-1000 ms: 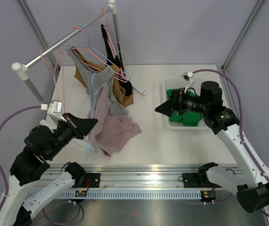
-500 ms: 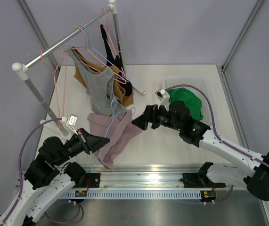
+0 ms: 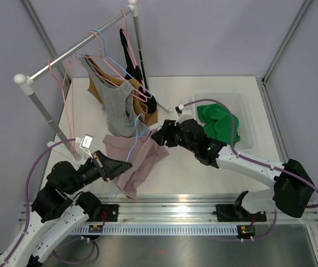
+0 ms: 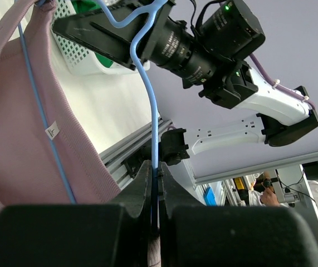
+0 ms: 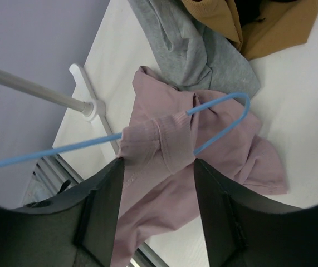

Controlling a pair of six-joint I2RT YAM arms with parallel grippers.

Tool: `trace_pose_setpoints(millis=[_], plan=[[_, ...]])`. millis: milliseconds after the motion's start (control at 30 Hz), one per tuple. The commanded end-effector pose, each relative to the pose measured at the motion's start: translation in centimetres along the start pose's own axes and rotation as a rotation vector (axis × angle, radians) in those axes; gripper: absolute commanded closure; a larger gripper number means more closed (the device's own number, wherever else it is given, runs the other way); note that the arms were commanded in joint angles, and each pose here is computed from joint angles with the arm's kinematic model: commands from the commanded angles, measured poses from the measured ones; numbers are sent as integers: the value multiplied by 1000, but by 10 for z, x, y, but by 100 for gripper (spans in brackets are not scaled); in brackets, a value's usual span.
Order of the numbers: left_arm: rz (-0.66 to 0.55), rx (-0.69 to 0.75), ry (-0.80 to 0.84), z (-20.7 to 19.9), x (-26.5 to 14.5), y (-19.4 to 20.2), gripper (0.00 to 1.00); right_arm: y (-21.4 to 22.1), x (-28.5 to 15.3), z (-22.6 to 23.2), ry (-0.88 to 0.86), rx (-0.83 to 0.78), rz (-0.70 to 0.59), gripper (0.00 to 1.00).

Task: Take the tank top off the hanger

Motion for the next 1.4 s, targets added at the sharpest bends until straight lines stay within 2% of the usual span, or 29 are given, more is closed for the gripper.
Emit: trace_pose_setpoints(millis=[0,200,333,433,467,533,567,600,1067,1233,1367], plan=[[19,21,124,-26,-4,0,100,-38,12,13,0,-7,-140,41],[12,33,101,-26,-7,-1,100,-39,18,15,-17,-31,-160,51],[6,37,100,-28,-8,-3,100,-43,18,17,-23,-52,-168,52],[6,34,100,-29,-8,-3,100,-42,20,16,-23,-60,-163,64],[8,33,107,-30,-9,-3,100,-39,22,14,-14,-64,-155,64],[6,33,111,-32,-10,-3,100,-38,24,10,5,-76,-156,76],[8,31,107,-32,-10,-3,100,-37,25,9,11,-79,-154,92],[5,34,111,-34,-12,-3,100,-38,25,7,24,-80,-159,98],[7,60,97,-40,-24,-3,100,-40,22,-51,274,-135,-140,100],[28,76,168,-55,-28,-1,100,-46,30,-61,277,-135,-111,100],[36,94,198,-64,-30,-1,100,-40,42,-69,280,-143,-26,100]])
Point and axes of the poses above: each gripper's point midway between its finger pads, its own x axis out along the fingers, its own z axis along the line the jaws close on, y = z × x, the point moved 3 cm from there along -x, back along the fingers, and after that the axes turned 10 degrees about -x, right-handed, at the moved point
